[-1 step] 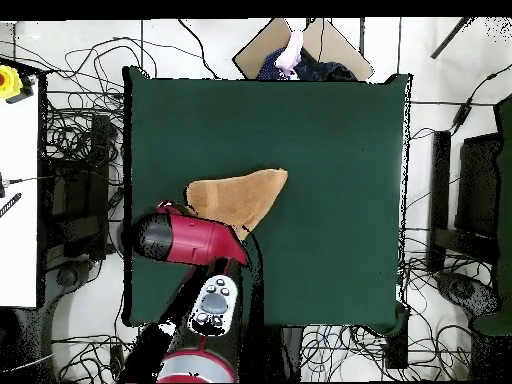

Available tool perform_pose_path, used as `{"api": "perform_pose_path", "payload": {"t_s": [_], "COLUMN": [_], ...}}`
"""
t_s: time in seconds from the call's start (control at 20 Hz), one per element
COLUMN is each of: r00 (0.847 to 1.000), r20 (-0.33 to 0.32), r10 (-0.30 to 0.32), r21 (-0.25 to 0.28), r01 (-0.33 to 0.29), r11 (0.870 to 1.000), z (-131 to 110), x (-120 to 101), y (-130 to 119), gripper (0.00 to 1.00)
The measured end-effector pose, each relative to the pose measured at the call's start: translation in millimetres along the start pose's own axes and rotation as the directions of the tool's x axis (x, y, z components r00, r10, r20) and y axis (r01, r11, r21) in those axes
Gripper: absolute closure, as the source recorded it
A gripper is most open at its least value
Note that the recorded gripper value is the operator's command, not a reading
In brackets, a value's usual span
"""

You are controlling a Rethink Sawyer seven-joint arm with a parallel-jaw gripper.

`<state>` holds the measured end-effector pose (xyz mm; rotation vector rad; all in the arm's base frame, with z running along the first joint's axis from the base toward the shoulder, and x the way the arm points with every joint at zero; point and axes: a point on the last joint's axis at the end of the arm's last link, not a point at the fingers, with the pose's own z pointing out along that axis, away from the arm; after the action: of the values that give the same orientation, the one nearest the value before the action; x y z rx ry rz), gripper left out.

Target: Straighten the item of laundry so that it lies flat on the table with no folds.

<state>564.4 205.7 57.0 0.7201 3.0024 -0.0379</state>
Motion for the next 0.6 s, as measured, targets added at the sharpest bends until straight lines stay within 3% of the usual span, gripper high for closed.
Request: {"api": "perform_pose_path", "payload": {"t_s": [0.25, 0.6], "r00": [1.0, 0.999], "r20": [0.0, 0.028], "r10": [0.004, 0.024], "r21": [-0.046, -0.095], "r01": [-0.004, -0.021], "r11": [0.999, 0.995], "z": [-1, 10], "x": [17, 23], "y": [49, 111], "gripper": [1.0, 1.0]}}
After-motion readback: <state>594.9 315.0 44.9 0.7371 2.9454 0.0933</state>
